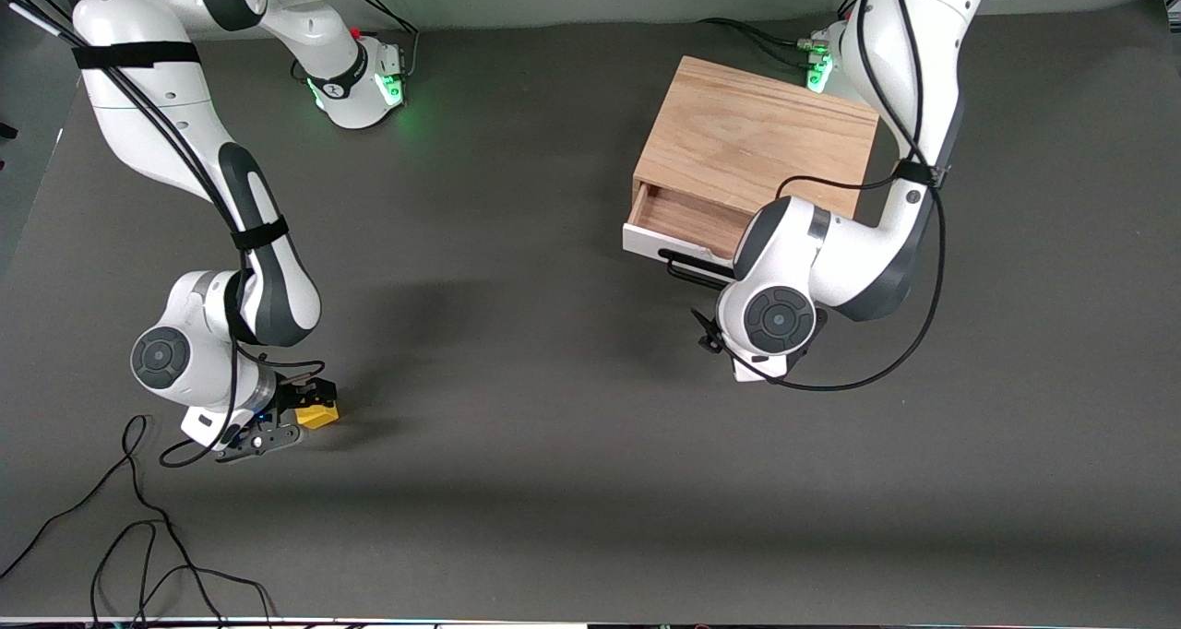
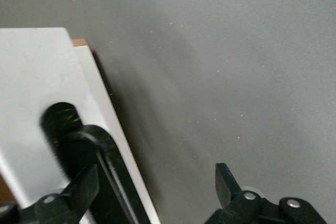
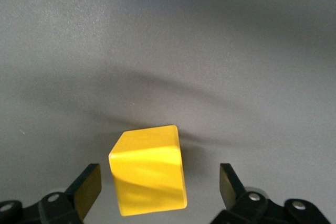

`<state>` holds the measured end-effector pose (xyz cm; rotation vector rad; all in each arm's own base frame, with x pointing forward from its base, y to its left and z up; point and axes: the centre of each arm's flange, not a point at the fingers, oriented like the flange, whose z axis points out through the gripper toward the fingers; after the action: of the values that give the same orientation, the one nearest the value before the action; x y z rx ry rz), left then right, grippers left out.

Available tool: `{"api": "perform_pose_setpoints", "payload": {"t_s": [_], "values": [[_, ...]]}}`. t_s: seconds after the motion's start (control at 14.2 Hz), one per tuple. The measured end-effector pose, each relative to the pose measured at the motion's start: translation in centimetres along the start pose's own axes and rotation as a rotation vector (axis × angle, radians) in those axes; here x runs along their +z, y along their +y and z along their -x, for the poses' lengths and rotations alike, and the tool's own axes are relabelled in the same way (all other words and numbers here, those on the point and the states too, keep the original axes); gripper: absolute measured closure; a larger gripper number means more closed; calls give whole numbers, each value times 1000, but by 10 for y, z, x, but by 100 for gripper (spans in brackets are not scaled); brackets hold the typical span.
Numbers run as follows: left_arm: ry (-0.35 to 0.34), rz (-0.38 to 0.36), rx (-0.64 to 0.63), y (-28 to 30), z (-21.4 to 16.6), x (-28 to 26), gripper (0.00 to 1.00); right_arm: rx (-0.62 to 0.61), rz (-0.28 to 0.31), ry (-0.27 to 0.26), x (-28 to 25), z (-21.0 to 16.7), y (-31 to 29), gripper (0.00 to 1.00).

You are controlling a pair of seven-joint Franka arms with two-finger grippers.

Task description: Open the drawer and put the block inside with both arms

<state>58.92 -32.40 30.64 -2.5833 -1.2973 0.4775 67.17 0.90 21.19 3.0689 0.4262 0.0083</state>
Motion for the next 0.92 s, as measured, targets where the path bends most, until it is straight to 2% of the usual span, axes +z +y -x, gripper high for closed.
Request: {"api": "perform_pose_setpoints", "payload": {"t_s": [0.35, 0.49, 0.7, 0.78, 0.92], "values": [[-11, -55, -16, -9, 8, -26, 0, 0, -1, -7, 5, 1, 0, 0], [-13, -69, -17, -11, 9, -29, 0, -1, 2, -2, 7, 1, 0, 5], [-15, -83, -28, -13, 9, -28, 0, -4, 3, -1, 9, 1, 0, 38], [-15, -88, -38, -13, 9, -26, 0, -4, 3, 0, 9, 1, 0, 45], [-15, -99, -48, -10, 7, -18, 0, -5, 4, 3, 8, 0, -1, 45]]}}
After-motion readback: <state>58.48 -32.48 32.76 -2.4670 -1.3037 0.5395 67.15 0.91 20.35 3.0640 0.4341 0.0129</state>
